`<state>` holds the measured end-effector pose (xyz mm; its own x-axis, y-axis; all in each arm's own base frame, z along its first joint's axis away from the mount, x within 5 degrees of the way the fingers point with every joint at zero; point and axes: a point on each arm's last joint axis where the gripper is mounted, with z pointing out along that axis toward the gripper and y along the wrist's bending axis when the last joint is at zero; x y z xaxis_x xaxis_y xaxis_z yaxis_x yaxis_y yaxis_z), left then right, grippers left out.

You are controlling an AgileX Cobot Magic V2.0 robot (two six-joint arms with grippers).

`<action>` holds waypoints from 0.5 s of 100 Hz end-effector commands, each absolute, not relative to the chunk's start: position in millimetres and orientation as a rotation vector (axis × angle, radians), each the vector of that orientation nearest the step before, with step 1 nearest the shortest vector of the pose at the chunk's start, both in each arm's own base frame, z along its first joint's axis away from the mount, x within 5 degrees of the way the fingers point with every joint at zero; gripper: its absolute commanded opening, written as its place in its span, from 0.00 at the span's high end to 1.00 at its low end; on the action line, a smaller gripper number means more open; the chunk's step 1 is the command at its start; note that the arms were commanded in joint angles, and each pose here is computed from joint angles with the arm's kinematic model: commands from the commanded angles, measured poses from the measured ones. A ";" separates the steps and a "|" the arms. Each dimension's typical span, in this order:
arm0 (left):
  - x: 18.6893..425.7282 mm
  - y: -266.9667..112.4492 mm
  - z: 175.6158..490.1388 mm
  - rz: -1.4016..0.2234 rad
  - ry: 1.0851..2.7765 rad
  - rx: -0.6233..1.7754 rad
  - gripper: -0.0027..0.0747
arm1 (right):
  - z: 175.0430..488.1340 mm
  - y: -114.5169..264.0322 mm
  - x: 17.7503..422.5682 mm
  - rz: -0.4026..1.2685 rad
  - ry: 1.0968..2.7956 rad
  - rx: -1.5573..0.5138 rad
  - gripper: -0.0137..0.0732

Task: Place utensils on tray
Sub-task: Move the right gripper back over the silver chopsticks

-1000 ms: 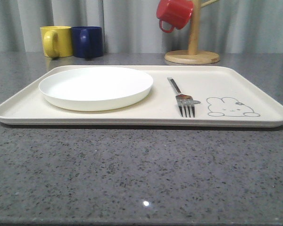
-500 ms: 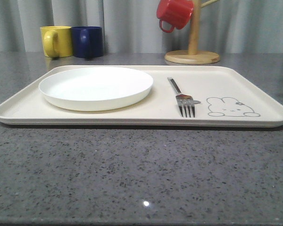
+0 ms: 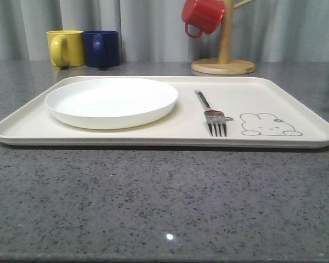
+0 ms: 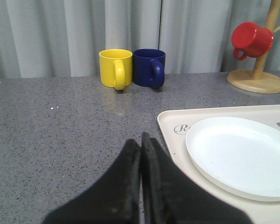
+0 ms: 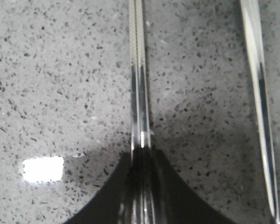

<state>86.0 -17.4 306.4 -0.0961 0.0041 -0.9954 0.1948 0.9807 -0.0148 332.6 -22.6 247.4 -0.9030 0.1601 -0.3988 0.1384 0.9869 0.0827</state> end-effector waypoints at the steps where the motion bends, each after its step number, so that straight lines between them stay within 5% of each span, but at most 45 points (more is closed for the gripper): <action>1: 86.2 -15.6 321.9 -0.165 1.565 0.113 0.99 | 277.7 -20.6 327.9 0.114 2.634 0.232 0.86; 32: 86.2 -15.6 321.9 -0.165 1.565 0.113 0.99 | 339.5 20.2 302.8 0.218 2.512 0.186 0.86; 50: 86.2 -15.6 321.9 -0.165 1.565 0.113 0.99 | 342.3 64.2 298.4 0.303 2.505 0.131 0.86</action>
